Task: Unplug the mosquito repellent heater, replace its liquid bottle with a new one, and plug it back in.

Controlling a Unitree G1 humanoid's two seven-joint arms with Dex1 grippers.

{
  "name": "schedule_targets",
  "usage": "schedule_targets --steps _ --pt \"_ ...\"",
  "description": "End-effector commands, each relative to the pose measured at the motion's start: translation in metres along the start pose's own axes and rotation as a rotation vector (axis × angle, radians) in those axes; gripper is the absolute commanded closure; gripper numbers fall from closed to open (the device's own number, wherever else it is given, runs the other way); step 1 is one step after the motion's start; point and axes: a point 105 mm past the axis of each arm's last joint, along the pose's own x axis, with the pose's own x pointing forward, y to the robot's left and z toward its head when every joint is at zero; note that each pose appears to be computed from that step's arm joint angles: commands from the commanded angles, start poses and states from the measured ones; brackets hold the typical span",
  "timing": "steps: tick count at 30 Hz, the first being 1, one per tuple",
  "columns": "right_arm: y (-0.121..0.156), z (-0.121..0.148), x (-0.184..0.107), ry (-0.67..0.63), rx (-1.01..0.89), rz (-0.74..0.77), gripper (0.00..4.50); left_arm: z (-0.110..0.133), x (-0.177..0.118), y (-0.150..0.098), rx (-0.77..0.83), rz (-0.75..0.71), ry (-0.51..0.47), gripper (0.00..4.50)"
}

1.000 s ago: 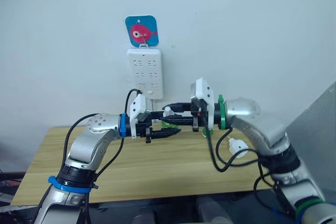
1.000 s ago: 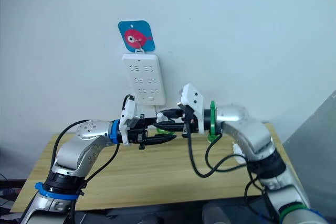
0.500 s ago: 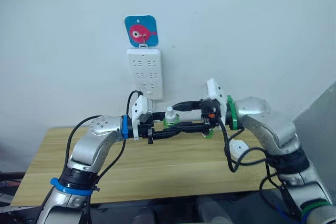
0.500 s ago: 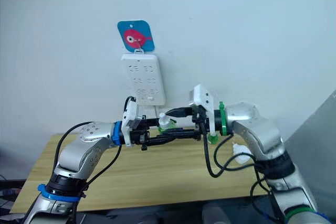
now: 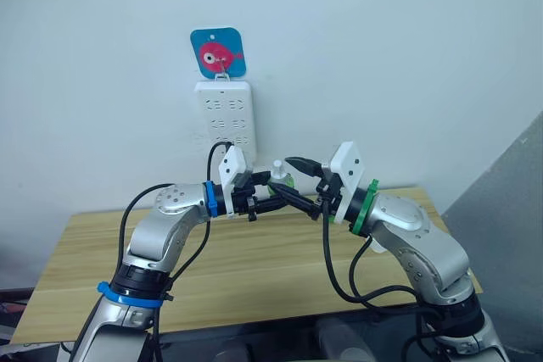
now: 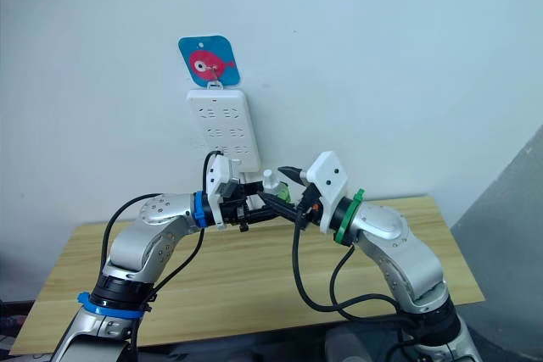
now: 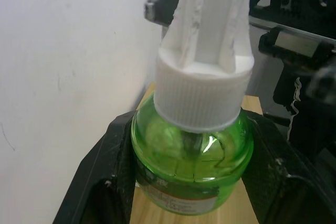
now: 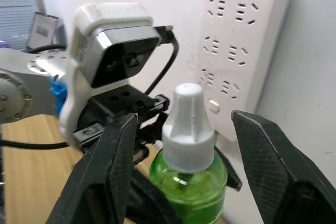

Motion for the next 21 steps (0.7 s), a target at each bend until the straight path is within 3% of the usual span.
schedule_targets --steps 1,6,9,13,16,21 --pt "0.001 0.01 0.007 -0.038 -0.015 -0.007 1.54 0.013 0.003 -0.001 0.052 -0.011 -0.027 2.2" --pt "0.0 0.008 0.012 -0.032 0.016 -0.012 1.54 0.015 0.004 -0.002 0.065 -0.014 -0.026 2.2" --pt "-0.001 0.011 0.012 -0.048 0.026 -0.011 2.18 0.017 0.003 -0.001 0.062 -0.009 -0.027 2.2" --pt "0.005 0.013 0.011 -0.048 0.024 0.046 3.46 0.018 0.002 -0.003 0.057 -0.012 -0.03 2.2" --pt "0.013 0.016 0.008 -0.044 0.011 0.178 3.45 0.019 -0.002 -0.006 0.063 -0.039 -0.024 2.2" --pt "0.02 0.018 -0.007 0.07 -0.082 0.605 3.45 0.021 -0.016 -0.019 0.078 -0.179 0.027 2.2"
